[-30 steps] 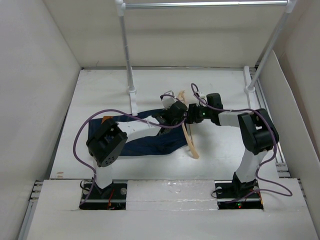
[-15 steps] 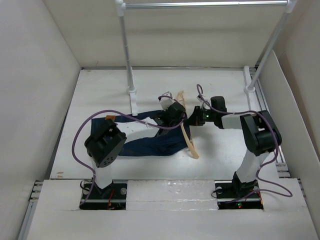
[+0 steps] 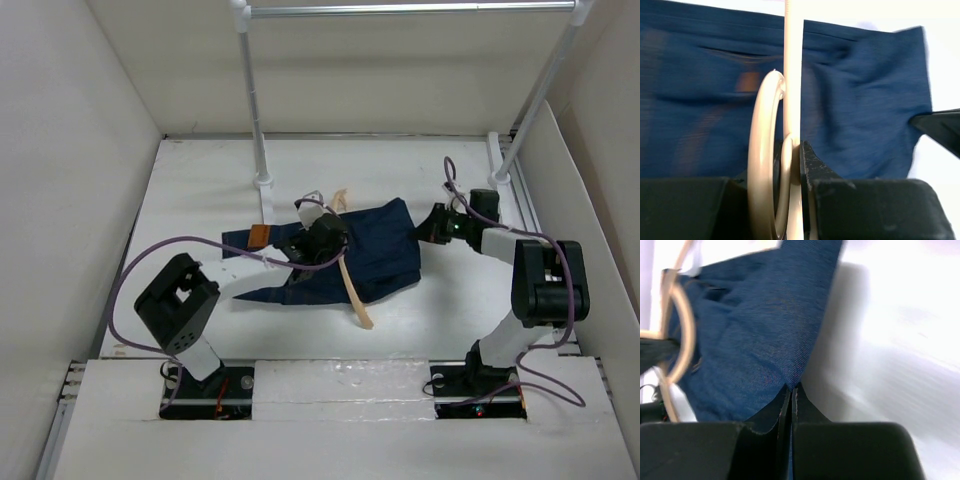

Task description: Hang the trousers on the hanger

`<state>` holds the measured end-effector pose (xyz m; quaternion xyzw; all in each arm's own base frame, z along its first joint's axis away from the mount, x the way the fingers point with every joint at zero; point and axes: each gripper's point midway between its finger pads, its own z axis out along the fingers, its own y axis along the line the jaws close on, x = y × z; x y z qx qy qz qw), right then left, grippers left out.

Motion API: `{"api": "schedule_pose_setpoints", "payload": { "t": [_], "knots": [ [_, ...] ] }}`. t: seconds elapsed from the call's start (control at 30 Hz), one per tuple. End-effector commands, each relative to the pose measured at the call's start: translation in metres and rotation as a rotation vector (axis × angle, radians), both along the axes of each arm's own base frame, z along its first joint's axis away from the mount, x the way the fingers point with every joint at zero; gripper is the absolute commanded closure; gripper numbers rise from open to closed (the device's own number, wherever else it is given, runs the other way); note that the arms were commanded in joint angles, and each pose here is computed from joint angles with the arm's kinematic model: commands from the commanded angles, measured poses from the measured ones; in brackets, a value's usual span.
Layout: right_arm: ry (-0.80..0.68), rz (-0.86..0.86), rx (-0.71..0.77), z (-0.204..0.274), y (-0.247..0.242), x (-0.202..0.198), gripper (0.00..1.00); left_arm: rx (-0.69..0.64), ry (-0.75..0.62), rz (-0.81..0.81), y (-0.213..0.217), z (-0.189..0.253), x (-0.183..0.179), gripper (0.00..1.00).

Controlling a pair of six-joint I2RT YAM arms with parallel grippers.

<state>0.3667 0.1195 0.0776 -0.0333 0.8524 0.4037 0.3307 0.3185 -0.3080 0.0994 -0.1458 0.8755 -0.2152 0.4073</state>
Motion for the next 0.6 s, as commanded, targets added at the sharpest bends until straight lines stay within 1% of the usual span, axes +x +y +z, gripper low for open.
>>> {"api": "schedule_pose_setpoints", "payload": {
  "t": [0.0, 0.07, 0.1, 0.2, 0.3, 0.43, 0.57],
  "knots": [
    [-0.051, -0.026, -0.076, 0.003, -0.025, 0.001, 1.0, 0.129, 0.003, 0.003, 0.04, -0.001, -0.011, 1.0],
    [-0.044, -0.061, -0.102, 0.0, -0.038, 0.001, 1.0, 0.125, -0.029, 0.003, 0.044, 0.013, -0.011, 1.0],
    [-0.041, -0.061, -0.106, -0.002, -0.038, 0.0, 1.0, 0.149, -0.024, -0.005, 0.049, 0.013, -0.014, 1.0],
    [-0.022, -0.05, -0.116, -0.009, -0.039, 0.0, 1.0, 0.157, -0.042, -0.022, 0.049, 0.027, -0.014, 1.0],
    [-0.01, -0.078, -0.128, -0.015, -0.045, 0.002, 1.0, 0.166, -0.057, -0.014, 0.05, 0.039, -0.011, 1.0],
    [-0.001, -0.057, -0.119, -0.019, -0.036, 0.001, 1.0, 0.081, -0.095, -0.06, 0.03, 0.068, -0.006, 1.0],
    [0.013, -0.071, -0.133, -0.025, -0.039, 0.001, 1.0, 0.106, -0.105, -0.052, 0.024, 0.087, 0.004, 1.0]
  ]
}}
